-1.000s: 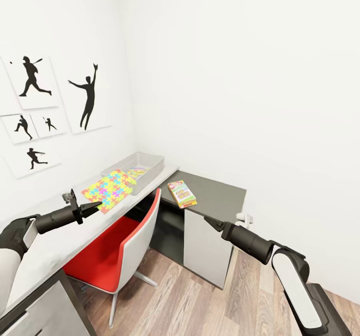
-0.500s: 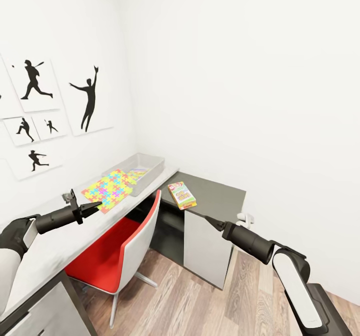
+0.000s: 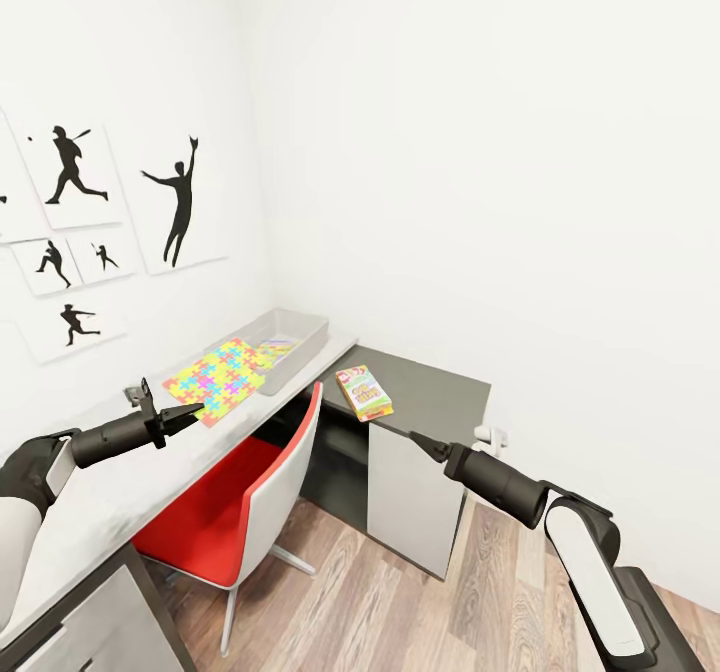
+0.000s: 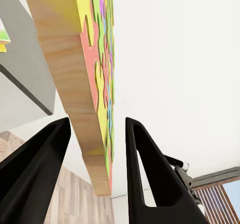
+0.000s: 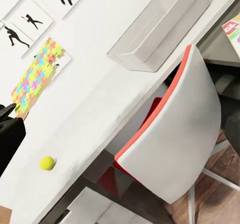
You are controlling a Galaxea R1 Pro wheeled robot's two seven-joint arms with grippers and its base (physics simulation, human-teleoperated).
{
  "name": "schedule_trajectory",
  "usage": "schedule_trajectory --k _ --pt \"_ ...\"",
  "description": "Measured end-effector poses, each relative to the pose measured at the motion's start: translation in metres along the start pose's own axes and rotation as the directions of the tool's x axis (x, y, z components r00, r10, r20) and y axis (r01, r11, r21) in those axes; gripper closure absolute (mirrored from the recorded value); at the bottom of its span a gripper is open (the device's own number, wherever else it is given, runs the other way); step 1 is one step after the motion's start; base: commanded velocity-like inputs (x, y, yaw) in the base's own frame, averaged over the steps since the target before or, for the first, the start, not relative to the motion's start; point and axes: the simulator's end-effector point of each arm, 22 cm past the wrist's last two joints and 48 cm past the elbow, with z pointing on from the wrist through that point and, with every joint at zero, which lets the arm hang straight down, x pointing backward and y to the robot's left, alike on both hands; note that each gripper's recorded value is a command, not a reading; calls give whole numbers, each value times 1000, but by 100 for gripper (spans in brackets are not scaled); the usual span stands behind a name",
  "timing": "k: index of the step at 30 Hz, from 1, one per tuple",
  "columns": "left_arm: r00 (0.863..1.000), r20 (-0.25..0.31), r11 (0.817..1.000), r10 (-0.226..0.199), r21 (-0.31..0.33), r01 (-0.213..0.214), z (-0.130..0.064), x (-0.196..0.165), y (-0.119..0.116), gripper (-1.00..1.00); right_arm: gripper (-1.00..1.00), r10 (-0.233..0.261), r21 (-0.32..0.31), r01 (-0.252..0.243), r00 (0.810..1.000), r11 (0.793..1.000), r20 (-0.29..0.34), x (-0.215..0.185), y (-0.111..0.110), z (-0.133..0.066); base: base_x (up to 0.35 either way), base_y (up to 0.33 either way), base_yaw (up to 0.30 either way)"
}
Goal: Put all the toys in the child's room - the three board games (two on the bed and one on the table), the two jigsaw puzzles on the table, and the tennis ball on the table - inside the toy box on the table in the child's room.
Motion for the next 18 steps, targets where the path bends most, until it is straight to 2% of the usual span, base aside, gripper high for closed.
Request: schedule_trajectory --k 18 --pt "1000 -1 1000 -1 -1 1 -4 0 -15 100 -100 1 0 -1 1000 1000 1 -8 13 -7 0 0 0"
